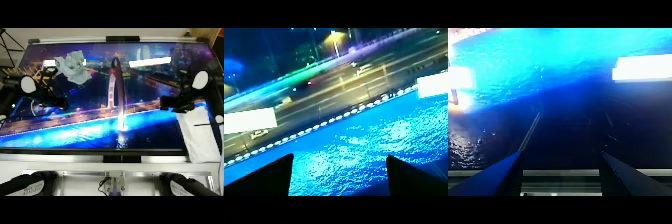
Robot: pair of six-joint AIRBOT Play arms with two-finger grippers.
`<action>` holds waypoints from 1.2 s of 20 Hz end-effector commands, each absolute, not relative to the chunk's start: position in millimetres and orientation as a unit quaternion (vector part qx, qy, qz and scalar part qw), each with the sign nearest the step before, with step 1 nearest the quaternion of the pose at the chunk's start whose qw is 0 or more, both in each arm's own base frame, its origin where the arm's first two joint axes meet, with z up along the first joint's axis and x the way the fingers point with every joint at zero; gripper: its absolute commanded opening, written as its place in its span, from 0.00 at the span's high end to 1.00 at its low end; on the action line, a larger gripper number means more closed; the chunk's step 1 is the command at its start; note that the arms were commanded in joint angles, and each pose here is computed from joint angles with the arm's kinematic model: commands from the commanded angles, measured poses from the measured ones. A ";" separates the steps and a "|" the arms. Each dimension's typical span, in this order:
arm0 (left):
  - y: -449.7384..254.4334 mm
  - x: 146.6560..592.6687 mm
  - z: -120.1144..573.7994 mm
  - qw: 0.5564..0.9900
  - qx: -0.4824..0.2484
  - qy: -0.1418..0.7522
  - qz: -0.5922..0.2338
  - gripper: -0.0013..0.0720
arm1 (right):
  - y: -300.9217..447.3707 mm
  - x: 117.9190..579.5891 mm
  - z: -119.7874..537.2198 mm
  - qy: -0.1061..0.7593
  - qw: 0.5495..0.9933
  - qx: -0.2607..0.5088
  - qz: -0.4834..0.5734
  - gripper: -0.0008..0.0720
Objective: Fold the shirts.
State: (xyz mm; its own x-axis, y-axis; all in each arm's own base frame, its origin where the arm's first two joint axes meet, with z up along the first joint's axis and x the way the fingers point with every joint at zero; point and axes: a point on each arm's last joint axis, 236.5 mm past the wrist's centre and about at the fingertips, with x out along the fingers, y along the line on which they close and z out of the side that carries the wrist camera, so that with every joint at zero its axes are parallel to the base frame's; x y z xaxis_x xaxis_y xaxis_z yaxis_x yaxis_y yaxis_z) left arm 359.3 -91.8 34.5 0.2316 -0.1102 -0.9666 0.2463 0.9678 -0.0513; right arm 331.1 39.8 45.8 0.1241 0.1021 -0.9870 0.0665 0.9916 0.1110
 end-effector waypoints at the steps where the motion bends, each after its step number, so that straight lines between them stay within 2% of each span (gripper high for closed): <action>1: -91.6 359.3 34.7 0.783 0.056 0.609 -0.114 0.00 | 40.2 331.2 46.0 0.662 0.747 0.063 0.012 0.18; 4: -92.6 359.5 34.8 0.784 0.049 0.609 -0.111 0.00 | 40.2 331.2 46.0 0.662 0.747 0.063 0.012 0.18; 10: -135.1 404.6 42.2 0.827 -0.083 0.544 -0.118 0.00 | 42.8 355.2 50.6 0.622 0.780 0.071 0.016 0.18; 13: -130.8 466.5 51.6 0.860 -0.154 0.480 -0.081 0.01 | 43.9 358.5 51.5 0.616 0.784 0.071 0.019 0.19; 14: -118.5 495.9 54.9 0.867 -0.172 0.462 -0.064 0.08 | 46.2 361.2 52.5 0.611 0.788 0.071 0.026 0.19; 15: -103.4 523.9 56.2 0.872 -0.184 0.451 -0.049 0.08 | 49.3 363.2 53.5 0.608 0.790 0.074 0.032 0.19; 18: -55.5 593.6 34.1 0.855 -0.259 0.448 0.011 0.05 | 64.9 365.6 56.9 0.602 0.790 0.100 0.054 0.19; 21: -48.0 630.6 -4.0 0.829 -0.324 0.455 0.004 0.03 | 71.9 368.4 59.0 0.596 0.794 0.106 0.065 0.19; 24: -52.4 664.4 -25.4 0.837 -0.364 0.408 0.001 0.04 | 76.8 373.2 61.1 0.587 0.798 0.117 0.071 0.19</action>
State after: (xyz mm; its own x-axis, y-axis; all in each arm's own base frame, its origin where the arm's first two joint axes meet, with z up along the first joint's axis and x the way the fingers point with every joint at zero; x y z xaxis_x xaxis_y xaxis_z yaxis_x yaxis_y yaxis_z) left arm 628.2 -58.1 -5.3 0.5972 -0.2789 -0.7520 -0.2722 0.8114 -0.5172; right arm 368.4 69.7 58.5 0.2822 0.2223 -0.9332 0.0278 0.9705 0.2396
